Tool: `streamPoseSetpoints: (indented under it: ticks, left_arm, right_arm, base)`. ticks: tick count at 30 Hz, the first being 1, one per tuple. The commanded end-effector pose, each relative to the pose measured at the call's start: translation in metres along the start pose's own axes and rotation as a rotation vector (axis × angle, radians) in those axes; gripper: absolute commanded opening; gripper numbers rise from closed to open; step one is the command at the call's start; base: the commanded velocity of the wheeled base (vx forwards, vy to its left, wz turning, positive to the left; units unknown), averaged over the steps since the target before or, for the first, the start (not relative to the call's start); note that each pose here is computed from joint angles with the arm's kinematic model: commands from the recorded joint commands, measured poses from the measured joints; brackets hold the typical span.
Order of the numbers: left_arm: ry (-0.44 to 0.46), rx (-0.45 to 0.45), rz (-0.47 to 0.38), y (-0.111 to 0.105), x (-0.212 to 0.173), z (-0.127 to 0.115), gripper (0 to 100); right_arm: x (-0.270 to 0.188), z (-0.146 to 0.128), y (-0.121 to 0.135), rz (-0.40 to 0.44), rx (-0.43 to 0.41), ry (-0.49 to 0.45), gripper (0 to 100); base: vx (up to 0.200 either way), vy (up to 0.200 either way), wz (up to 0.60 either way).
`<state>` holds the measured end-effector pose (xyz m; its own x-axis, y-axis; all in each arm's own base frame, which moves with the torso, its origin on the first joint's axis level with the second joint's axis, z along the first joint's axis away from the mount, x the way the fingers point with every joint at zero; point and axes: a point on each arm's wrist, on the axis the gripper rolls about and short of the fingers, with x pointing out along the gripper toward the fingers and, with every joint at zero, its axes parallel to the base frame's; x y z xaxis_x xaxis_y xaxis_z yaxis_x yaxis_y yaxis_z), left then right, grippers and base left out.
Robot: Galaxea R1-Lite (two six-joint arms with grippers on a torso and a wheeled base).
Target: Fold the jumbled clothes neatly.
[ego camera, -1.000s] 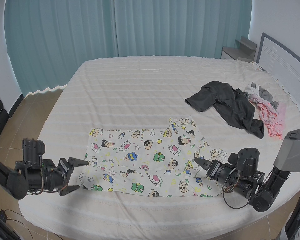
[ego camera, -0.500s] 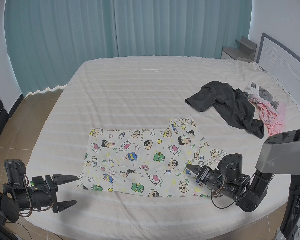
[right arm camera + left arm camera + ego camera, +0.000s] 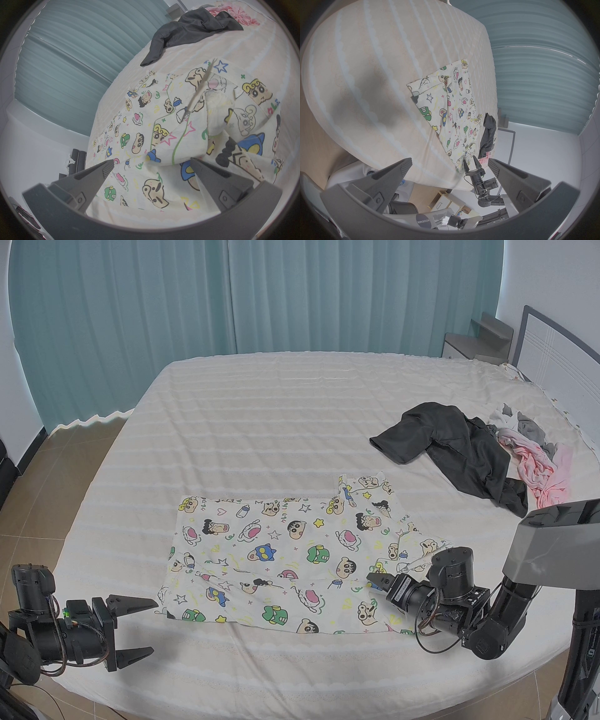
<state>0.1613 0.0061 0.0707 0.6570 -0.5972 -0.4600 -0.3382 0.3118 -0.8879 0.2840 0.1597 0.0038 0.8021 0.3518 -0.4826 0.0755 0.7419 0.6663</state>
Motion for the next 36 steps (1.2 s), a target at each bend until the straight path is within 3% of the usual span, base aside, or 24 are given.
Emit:
streamPoseSetpoints:
  ticks: [1, 7, 11, 16, 23, 36]
  left_arm:
    - [0.007, -0.015, 0.016, 0.003, 0.002, 0.000, 100]
    - [0.008, -0.016, 0.017, 0.004, 0.002, 0.000, 100]
    - [0.008, -0.013, 0.017, 0.004, 0.002, 0.000, 100]
    - [0.008, -0.014, 0.018, 0.004, 0.002, 0.000, 100]
    - [0.009, -0.014, 0.020, 0.004, 0.002, 0.000, 100]
    - [0.008, -0.016, 0.020, 0.004, 0.002, 0.000, 100]
  right_arm:
    - [0.003, -0.003, -0.001, -0.015, -0.004, 0.016, 100]
    - [0.001, -0.006, 0.002, -0.017, -0.011, 0.032, 100]
    - [-0.006, 0.012, 0.004, -0.005, 0.009, -0.020, 100]
    - [-0.009, 0.021, -0.009, -0.072, 0.029, -0.022, 100]
    - [-0.011, 0.026, -0.019, -0.101, 0.045, -0.031, 100]
    - [0.002, 0.034, -0.011, -0.067, 0.049, -0.060, 100]
  base:
    - [0.000, 0.000, 0.00]
    - [0.000, 0.000, 0.00]
    - [0.000, 0.000, 0.00]
    - [0.000, 0.000, 0.00]
    - [0.000, 0.000, 0.00]
    - [0.000, 0.000, 0.00]
